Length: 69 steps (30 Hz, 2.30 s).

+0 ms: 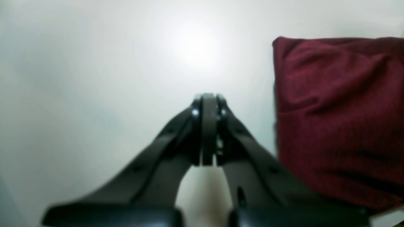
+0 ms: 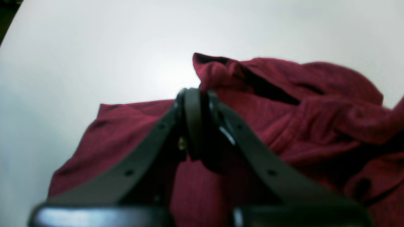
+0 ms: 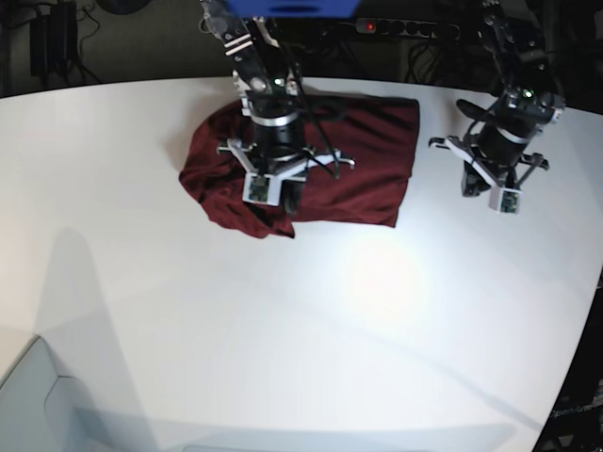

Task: Layout the t-shirt on the table in an organized manner, then fold the t-shirt properly
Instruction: 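Lift the red shirt bundle with both grippers and fold it over, then carry the bunched shirt with both grippers toward the left gripper's side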

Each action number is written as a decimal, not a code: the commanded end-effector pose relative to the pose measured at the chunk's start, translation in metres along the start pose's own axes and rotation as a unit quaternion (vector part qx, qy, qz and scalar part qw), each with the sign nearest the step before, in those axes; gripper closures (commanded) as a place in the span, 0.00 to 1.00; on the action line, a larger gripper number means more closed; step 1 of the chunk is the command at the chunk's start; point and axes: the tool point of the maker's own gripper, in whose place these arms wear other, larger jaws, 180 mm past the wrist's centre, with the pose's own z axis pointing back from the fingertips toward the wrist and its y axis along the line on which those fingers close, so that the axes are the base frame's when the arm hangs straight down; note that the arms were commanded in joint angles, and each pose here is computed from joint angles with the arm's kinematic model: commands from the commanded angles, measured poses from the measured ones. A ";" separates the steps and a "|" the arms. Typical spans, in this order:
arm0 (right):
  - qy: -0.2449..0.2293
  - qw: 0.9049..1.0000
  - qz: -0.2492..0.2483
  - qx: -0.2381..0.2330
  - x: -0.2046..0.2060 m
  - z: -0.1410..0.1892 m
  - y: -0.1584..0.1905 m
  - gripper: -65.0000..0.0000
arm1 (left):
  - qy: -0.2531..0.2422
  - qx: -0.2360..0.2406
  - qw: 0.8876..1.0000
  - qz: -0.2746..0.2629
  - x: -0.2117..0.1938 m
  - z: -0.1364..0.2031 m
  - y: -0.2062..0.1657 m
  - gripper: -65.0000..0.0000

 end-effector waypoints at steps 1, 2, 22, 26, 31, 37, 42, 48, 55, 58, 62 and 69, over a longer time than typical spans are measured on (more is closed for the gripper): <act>-0.034 0.999 -0.008 0.018 0.017 -0.001 0.020 1.00 | -0.019 0.000 1.000 0.000 0.009 0.001 0.002 1.00; -0.040 0.999 -0.004 0.028 0.018 -0.001 0.027 1.00 | -0.014 0.000 1.000 0.003 0.006 -0.001 0.002 1.00; -0.078 0.980 0.065 0.171 0.024 0.017 0.112 1.00 | 0.032 -0.020 0.998 0.054 -0.031 -0.024 -0.011 1.00; -0.080 0.980 0.065 0.171 0.025 0.017 0.112 1.00 | 0.044 -0.025 0.997 0.062 -0.040 -0.028 -0.014 1.00; -0.078 0.979 0.069 0.174 0.023 0.019 0.110 1.00 | 0.063 -0.034 0.994 0.087 -0.053 -0.044 -0.019 1.00; -0.086 0.972 0.075 0.204 0.026 0.029 0.125 1.00 | 0.062 -0.039 0.993 0.097 -0.047 -0.058 -0.018 1.00; -0.123 0.957 0.074 0.254 0.042 0.040 0.147 1.00 | 0.055 -0.044 0.992 0.106 -0.035 -0.071 -0.018 1.00; -0.131 0.949 0.073 0.277 0.045 0.045 0.156 1.00 | 0.048 -0.049 0.991 0.112 -0.023 -0.082 -0.019 1.00; -0.123 0.916 0.097 0.370 0.032 0.066 0.195 1.00 | 0.048 -0.053 0.991 0.117 -0.022 -0.086 -0.021 1.00; -0.129 0.910 0.109 0.380 0.034 0.061 0.207 1.00 | 0.050 -0.053 0.990 0.117 -0.024 -0.085 -0.021 1.00; -0.146 0.905 0.118 0.381 0.047 0.053 0.211 1.00 | 0.053 -0.052 0.990 0.117 -0.027 -0.084 -0.021 1.00; -0.181 0.895 0.121 0.389 0.077 0.048 0.227 1.00 | 0.053 -0.053 0.990 0.118 -0.027 -0.084 -0.021 1.00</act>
